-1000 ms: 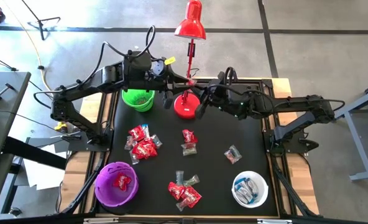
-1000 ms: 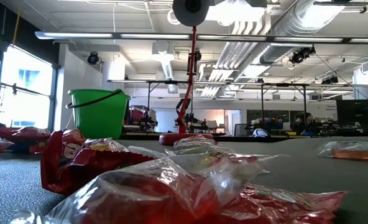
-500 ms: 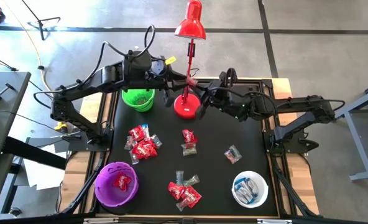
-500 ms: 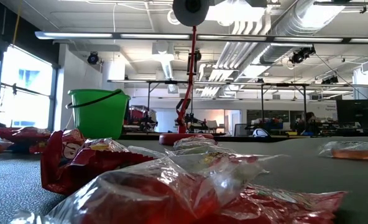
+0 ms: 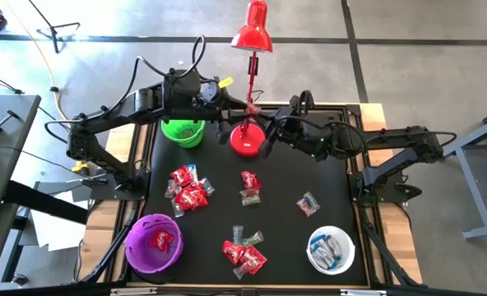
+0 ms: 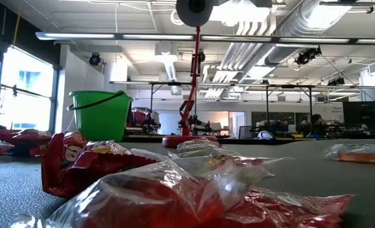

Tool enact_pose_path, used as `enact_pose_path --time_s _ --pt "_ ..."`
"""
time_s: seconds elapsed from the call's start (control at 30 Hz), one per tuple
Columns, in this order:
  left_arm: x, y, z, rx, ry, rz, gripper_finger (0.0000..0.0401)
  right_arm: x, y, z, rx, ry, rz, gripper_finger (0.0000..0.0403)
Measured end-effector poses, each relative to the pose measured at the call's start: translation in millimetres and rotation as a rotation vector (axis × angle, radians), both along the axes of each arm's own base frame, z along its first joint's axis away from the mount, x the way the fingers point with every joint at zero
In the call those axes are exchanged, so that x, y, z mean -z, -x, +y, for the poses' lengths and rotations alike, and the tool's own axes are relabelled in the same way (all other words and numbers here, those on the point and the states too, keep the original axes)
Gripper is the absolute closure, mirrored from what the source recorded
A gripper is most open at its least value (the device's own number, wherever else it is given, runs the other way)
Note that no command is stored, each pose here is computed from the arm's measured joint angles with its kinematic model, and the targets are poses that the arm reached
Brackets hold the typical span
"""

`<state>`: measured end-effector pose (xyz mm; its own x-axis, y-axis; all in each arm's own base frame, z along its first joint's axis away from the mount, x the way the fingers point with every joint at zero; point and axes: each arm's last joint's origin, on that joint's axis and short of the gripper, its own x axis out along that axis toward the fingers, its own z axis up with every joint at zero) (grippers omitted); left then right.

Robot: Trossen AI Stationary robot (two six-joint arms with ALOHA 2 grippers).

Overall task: Sort candy
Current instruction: Put the red gummy into the green bucket

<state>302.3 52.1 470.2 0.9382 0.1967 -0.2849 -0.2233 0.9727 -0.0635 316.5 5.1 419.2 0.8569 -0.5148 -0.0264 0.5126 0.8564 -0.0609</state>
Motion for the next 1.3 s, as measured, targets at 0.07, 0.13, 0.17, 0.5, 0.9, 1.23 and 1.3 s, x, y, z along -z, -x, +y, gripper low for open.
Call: enact_pose_path --time_s 0.07,0.13,0.17,0.5,0.9,1.23,1.3 --pt "0.1 -2.4 -2.5 0.009 -0.002 -0.008 0.0279 -0.1 0.0 0.0 0.000 0.000 -0.001 0.0394" --pt "0.9 -4.7 -4.2 0.012 -0.004 -0.010 0.0279 -0.3 0.0 0.0 0.001 -0.001 -0.003 0.0394" --pt "0.7 -4.9 -4.4 0.014 -0.006 -0.011 0.0279 -0.5 0.0 0.0 0.001 -0.001 -0.006 0.0394" --pt "1.6 -8.0 -5.7 0.020 -0.013 -0.014 0.0301 -1.3 0.4 0.2 0.002 -0.024 -0.026 0.0394" --pt "1.6 -8.0 -5.7 0.026 -0.032 -0.010 0.0394 -1.0 0.4 0.2 0.001 -0.034 -0.029 0.0394" --pt "6.7 -7.8 -6.4 0.022 -0.026 0.038 0.0401 5.5 0.2 0.0 -0.002 -0.055 0.025 0.0338" --pt "7.5 -7.6 -6.6 0.020 -0.026 0.047 0.0400 6.7 0.0 -0.2 0.001 -0.054 0.036 0.0314"
